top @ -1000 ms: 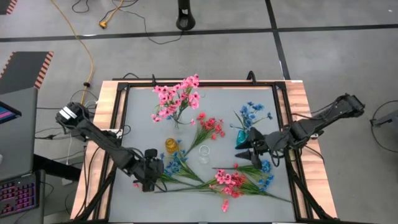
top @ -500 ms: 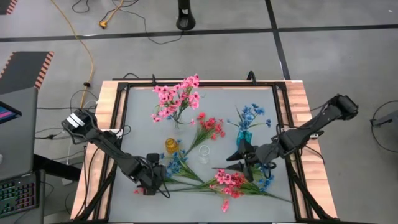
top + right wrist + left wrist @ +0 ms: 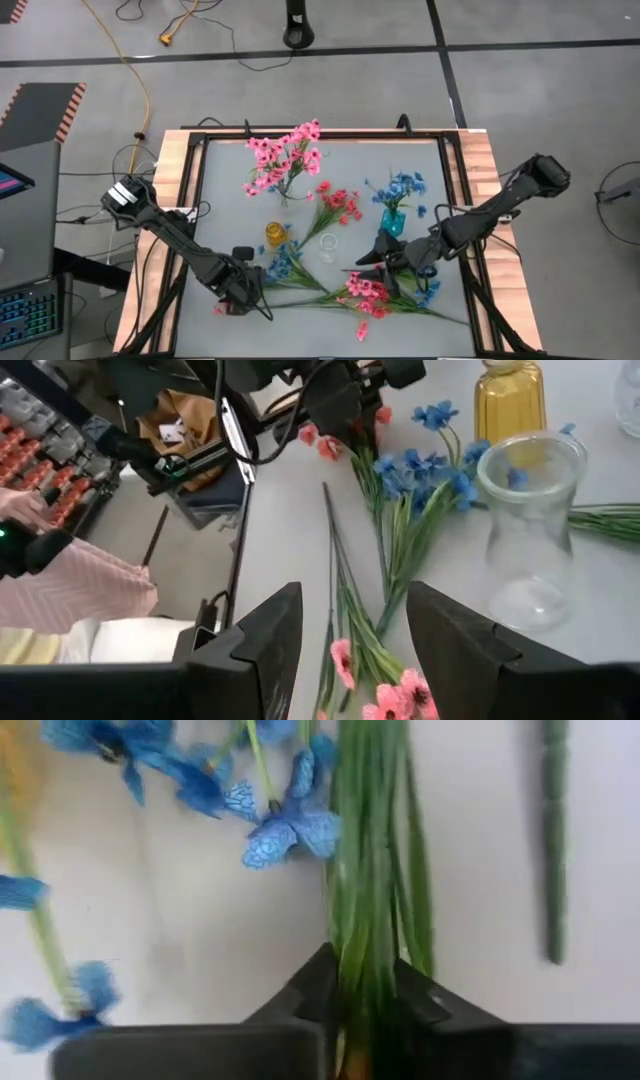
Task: Sort flowers into vase by color
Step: Put the bottom left red flowers into the bottom transparent vase
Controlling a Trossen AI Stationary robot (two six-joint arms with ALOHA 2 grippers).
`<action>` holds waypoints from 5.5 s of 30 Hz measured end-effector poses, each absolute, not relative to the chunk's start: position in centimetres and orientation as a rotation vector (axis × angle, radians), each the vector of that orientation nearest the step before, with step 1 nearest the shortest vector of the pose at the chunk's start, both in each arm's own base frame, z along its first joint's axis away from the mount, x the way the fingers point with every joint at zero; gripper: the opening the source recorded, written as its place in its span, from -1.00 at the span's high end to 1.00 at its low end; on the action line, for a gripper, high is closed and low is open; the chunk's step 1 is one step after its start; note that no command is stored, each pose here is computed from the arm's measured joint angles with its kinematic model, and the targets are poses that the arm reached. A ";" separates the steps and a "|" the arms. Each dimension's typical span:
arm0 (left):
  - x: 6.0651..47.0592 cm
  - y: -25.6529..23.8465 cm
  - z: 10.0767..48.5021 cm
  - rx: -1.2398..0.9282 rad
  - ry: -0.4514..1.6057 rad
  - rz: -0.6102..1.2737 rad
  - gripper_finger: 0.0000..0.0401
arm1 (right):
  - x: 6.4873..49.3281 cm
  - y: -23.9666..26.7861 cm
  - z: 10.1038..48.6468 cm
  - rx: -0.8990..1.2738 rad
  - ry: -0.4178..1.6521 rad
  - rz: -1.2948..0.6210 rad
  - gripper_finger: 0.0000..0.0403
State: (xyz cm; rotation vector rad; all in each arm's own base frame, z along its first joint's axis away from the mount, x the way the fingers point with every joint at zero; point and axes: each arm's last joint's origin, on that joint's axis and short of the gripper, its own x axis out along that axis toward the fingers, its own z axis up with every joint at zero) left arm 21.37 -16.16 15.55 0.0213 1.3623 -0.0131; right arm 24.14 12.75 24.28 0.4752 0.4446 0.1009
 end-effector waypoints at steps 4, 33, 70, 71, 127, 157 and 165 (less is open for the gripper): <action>21.6 -16.5 16.6 0.013 1.389 -0.022 0.96 | 24.2 12.8 24.3 0.476 0.439 0.100 -0.03; 22.7 -17.3 26.6 0.064 1.474 -0.010 0.97 | 24.8 12.5 25.6 0.266 0.268 0.086 -0.03; 32.5 -8.7 30.4 -0.753 1.092 -0.091 0.97 | 24.6 12.4 25.2 -0.196 0.284 0.141 -0.03; 32.7 -8.6 30.5 -0.768 1.080 -0.101 0.97 | 24.7 12.3 25.2 -0.200 0.285 0.119 -0.03; 34.8 -6.2 32.2 -0.650 0.828 -0.360 0.59 | 24.6 12.3 24.8 -0.203 0.317 0.120 0.84; 19.3 -6.7 43.9 -0.016 0.332 0.004 0.59 | 25.7 10.8 27.7 -0.030 0.043 -0.079 0.83; 17.3 -9.1 39.7 -0.006 0.362 0.099 0.59 | 26.0 10.1 28.9 -0.078 -0.066 -0.106 0.83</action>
